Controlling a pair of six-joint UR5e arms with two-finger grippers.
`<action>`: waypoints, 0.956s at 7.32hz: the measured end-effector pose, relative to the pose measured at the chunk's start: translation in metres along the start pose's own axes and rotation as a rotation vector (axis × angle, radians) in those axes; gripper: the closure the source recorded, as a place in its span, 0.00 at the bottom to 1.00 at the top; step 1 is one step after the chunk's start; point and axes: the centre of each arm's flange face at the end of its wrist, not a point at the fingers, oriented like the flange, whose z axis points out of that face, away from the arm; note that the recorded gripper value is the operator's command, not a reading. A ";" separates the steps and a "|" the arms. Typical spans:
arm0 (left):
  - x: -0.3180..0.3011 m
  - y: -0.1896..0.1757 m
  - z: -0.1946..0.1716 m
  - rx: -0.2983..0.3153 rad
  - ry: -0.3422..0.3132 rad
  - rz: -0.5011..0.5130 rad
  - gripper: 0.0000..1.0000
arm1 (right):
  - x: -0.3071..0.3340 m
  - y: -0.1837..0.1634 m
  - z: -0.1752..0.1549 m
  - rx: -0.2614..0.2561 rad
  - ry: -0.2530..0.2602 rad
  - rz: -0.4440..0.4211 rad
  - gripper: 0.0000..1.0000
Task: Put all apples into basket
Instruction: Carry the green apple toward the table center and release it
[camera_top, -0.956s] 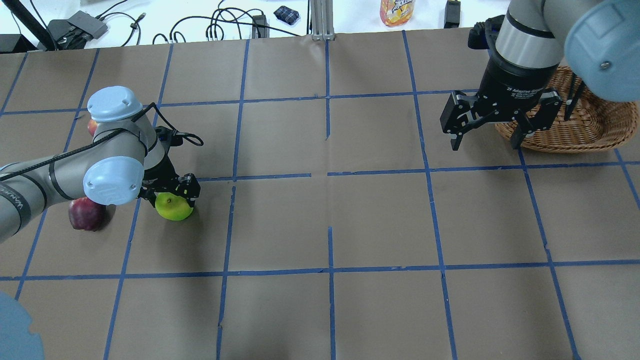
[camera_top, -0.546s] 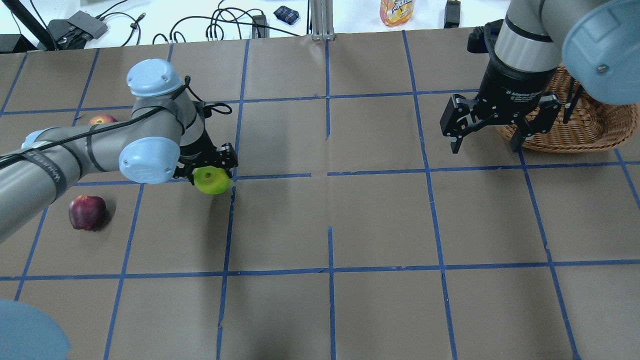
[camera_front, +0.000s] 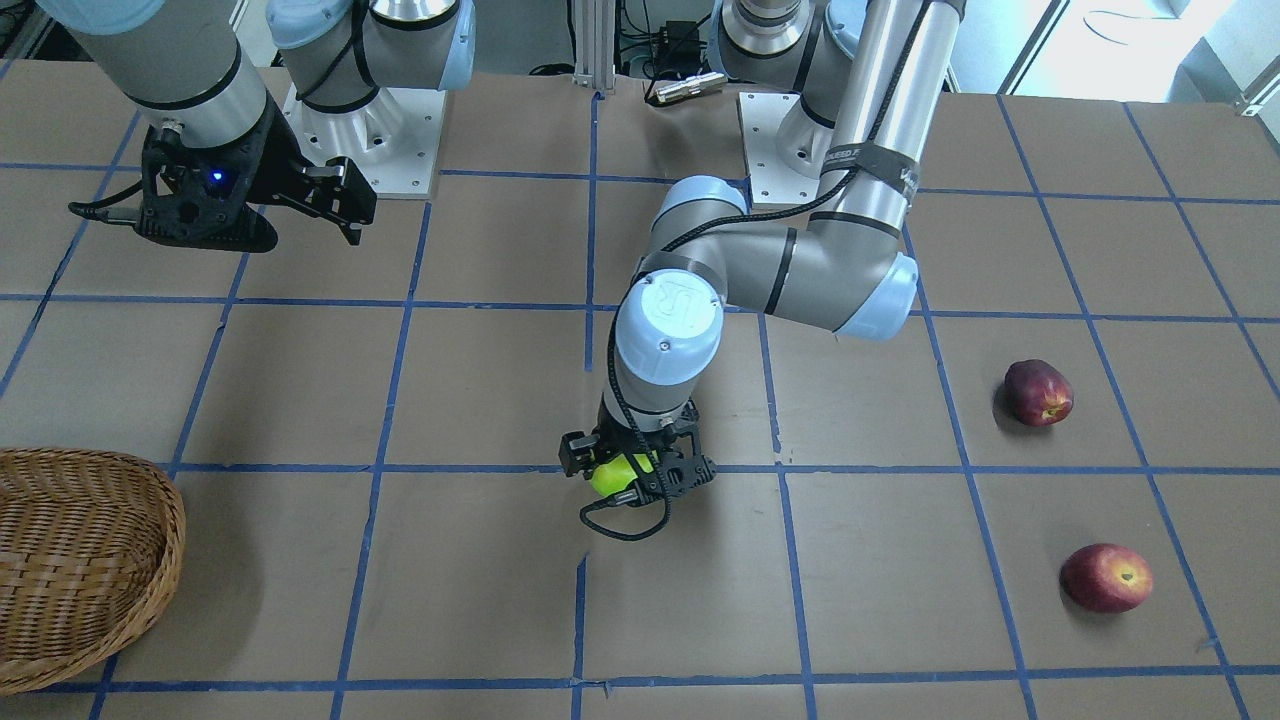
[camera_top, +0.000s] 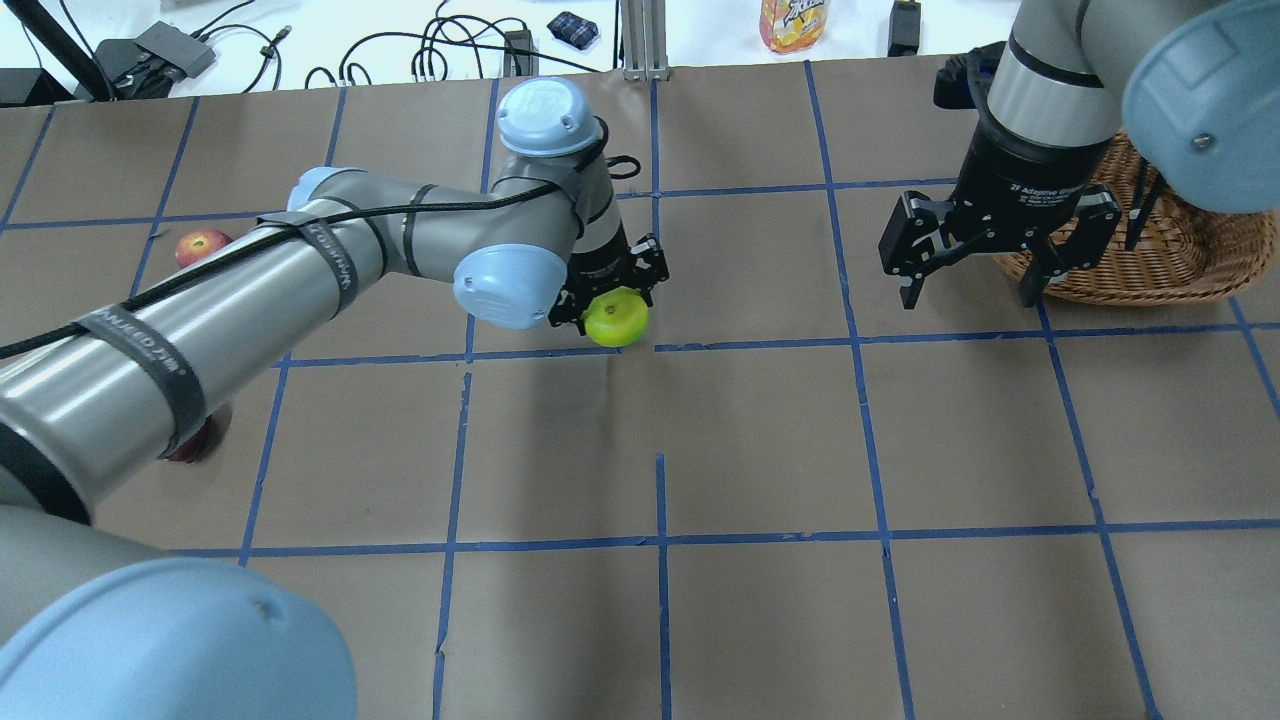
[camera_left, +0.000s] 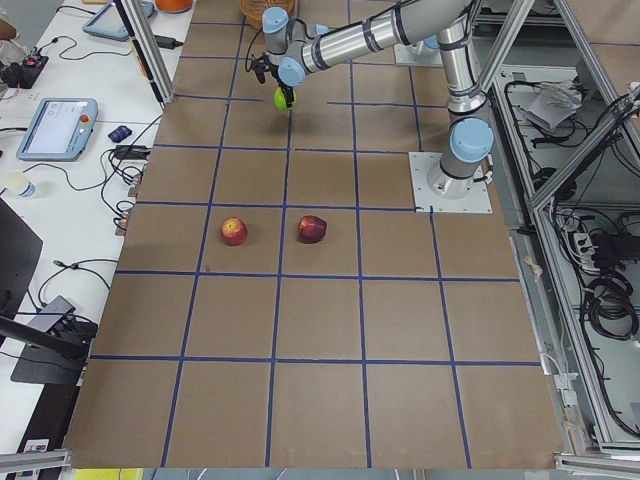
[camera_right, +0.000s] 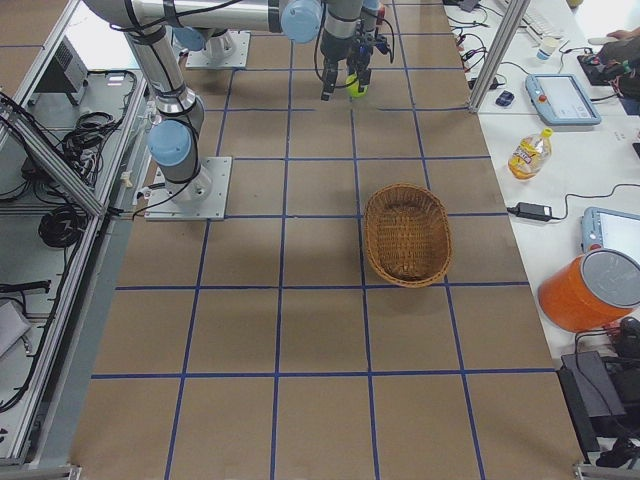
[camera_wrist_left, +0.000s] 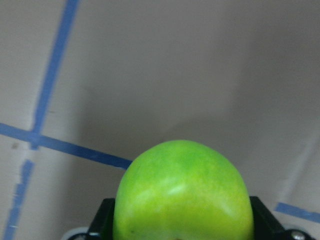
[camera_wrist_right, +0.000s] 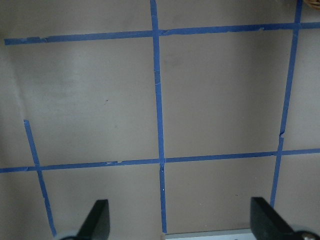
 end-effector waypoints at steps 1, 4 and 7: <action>0.013 0.010 0.009 -0.010 -0.005 -0.009 0.00 | 0.000 0.000 0.000 -0.001 0.000 0.001 0.00; 0.017 0.017 -0.001 -0.007 -0.004 -0.001 0.00 | 0.000 -0.001 0.003 0.001 0.000 0.001 0.00; -0.002 -0.013 -0.053 0.012 0.010 0.087 0.00 | 0.000 -0.006 0.006 -0.002 -0.007 -0.006 0.00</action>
